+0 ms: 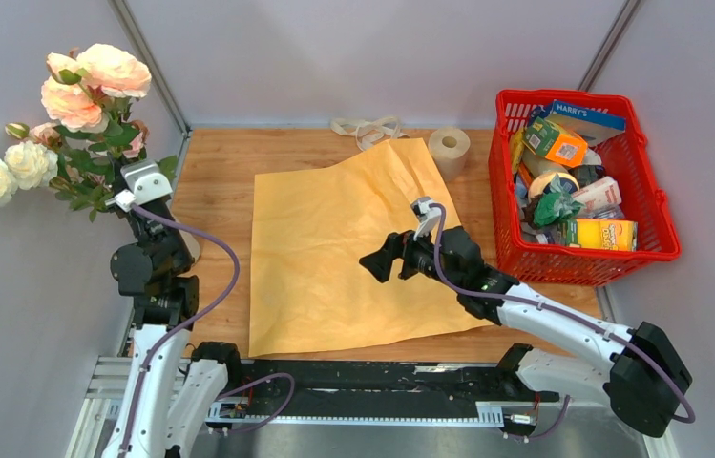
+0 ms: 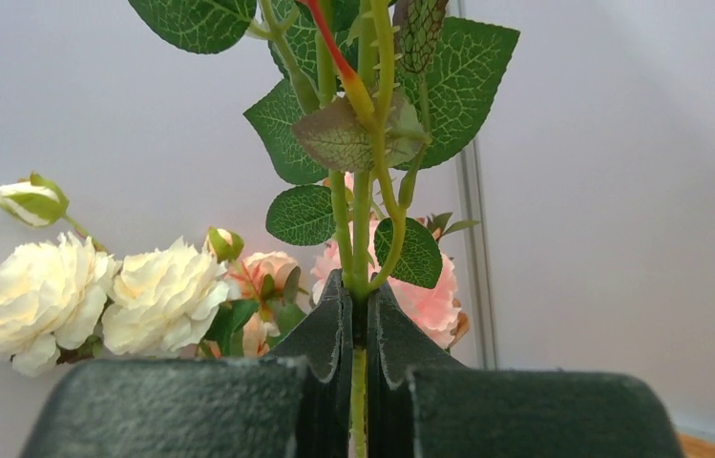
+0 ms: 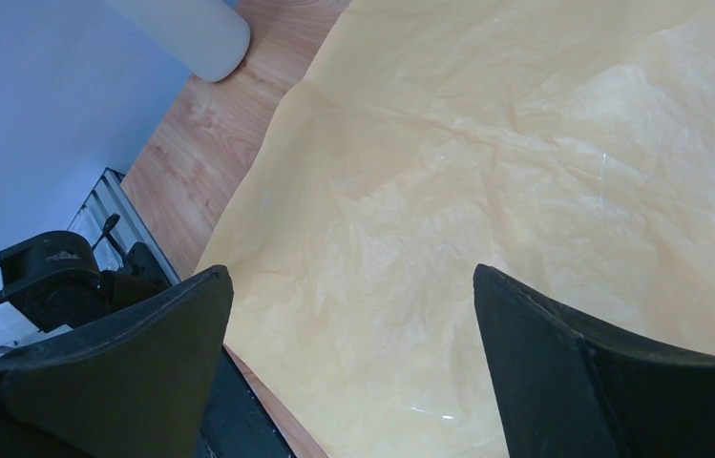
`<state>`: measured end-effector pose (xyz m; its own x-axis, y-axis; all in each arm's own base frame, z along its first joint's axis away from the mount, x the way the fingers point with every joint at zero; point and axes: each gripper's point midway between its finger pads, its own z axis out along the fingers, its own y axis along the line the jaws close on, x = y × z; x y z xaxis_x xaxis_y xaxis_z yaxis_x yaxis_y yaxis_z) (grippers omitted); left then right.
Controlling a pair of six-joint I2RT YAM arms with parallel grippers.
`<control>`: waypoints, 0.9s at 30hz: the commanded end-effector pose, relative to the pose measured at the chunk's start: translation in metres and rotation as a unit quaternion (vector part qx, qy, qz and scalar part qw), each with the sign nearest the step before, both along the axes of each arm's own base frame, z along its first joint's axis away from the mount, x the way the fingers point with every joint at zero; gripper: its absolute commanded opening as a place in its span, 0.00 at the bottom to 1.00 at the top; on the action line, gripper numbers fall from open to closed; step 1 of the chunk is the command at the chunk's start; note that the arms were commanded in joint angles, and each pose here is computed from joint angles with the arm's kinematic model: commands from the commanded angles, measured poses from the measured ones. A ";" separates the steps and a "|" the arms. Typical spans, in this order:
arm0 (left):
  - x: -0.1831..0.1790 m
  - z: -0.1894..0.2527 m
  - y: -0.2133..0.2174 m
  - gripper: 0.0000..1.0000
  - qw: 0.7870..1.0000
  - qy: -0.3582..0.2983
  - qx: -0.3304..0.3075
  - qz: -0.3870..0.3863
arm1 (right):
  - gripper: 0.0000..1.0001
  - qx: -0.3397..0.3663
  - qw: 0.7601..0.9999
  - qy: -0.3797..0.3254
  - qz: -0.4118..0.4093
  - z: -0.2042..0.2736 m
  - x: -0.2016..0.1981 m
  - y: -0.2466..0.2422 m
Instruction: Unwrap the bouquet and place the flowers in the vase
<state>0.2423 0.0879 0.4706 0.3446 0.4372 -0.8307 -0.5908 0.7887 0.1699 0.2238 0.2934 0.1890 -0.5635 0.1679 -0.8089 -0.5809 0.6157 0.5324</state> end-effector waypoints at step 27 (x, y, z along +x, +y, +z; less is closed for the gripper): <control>0.013 -0.118 0.043 0.43 0.971 0.107 -0.205 0.063 | 1.00 -0.006 0.999 -0.033 -0.001 0.010 0.010 -0.010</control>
